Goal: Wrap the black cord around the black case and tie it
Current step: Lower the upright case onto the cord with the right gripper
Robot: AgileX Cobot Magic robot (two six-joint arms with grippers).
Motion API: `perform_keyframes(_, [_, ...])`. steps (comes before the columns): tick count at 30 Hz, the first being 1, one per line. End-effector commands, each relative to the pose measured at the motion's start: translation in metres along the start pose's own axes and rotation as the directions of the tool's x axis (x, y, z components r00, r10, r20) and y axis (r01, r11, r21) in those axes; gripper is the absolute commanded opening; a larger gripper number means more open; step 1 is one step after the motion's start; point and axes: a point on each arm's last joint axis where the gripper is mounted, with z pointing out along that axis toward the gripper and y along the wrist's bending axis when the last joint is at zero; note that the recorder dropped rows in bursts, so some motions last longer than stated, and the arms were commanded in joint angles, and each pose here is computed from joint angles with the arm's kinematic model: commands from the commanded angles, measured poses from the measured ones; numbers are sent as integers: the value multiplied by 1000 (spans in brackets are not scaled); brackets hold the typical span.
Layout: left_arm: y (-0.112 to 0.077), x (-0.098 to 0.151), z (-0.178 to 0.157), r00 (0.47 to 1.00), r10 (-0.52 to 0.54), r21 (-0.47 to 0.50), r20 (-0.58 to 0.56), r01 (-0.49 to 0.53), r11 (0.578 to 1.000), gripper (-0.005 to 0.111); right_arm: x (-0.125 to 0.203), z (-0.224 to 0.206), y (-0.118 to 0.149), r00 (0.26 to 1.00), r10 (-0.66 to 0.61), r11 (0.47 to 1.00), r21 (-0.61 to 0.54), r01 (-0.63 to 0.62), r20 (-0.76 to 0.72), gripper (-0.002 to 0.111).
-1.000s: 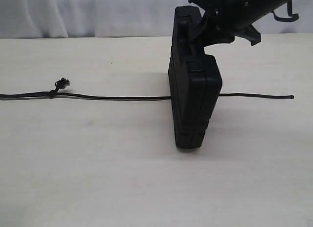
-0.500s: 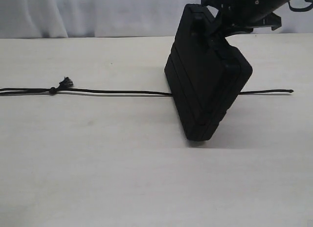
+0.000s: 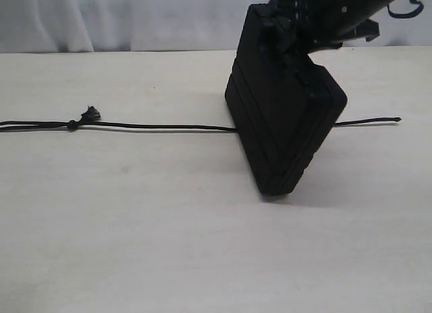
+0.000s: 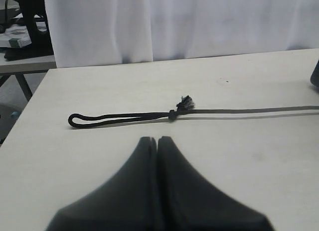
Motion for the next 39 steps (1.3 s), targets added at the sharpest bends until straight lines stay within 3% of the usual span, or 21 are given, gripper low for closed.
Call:
perform_keyframes(1, [0,0,0,1000,0,3,12,0,1000,0,18,27,-8,987,-28,999,38,35,-155,33])
perform_keyframes(17, [0,0,0,1000,0,3,12,0,1000,0,9,-13,1,997,-67,997,37,68,-41,33])
perform_keyframes(39, [0,0,0,1000,0,3,12,0,1000,0,1,-18,5,997,-51,999,10,51,50,33])
